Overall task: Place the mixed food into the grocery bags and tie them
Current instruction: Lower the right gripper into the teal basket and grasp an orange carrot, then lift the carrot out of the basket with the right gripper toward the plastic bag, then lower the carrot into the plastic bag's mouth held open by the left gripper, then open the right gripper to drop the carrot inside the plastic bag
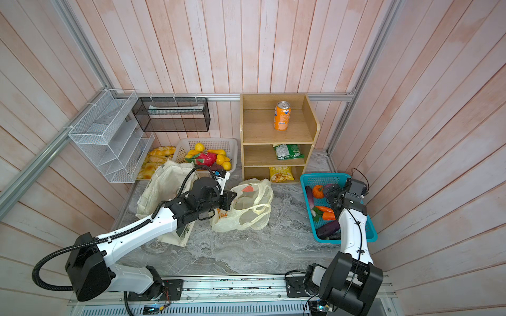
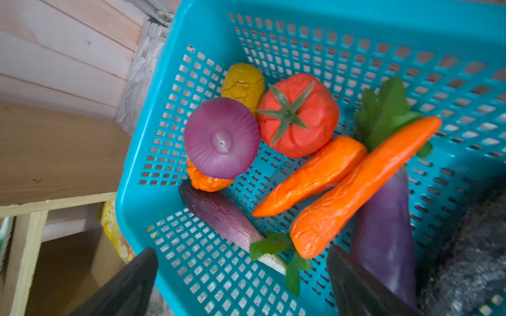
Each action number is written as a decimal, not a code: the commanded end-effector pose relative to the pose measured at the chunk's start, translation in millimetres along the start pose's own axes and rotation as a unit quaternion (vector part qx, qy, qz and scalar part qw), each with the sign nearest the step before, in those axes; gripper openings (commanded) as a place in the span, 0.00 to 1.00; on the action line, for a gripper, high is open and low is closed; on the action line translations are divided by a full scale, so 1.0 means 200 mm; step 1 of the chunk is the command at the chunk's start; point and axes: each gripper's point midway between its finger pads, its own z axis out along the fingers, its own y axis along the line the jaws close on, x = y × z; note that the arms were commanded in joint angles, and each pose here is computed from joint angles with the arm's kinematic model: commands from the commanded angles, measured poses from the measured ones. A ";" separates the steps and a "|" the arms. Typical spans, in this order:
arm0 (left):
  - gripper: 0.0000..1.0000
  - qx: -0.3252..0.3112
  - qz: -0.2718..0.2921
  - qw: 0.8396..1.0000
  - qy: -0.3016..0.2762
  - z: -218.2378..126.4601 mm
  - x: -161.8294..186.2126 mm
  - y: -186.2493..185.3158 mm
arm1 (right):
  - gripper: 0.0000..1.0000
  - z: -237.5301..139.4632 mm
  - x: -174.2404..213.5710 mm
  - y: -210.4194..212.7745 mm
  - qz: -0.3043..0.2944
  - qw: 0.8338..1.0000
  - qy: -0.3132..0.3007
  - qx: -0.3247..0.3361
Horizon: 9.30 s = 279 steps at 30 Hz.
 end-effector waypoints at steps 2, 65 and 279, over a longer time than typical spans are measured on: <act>0.00 0.011 0.003 1.000 0.004 0.01 0.00 -0.01 | 0.98 0.05 0.03 -0.16 0.038 0.997 0.002 0.067; 0.00 -0.011 -0.039 0.999 0.003 0.01 -0.02 0.09 | 0.18 -0.06 0.04 0.11 0.028 0.986 0.018 -0.164; 0.00 0.196 -0.121 0.973 -0.015 0.11 -0.10 -0.16 | 0.94 -0.56 1.70 0.76 -0.288 0.793 0.306 -0.441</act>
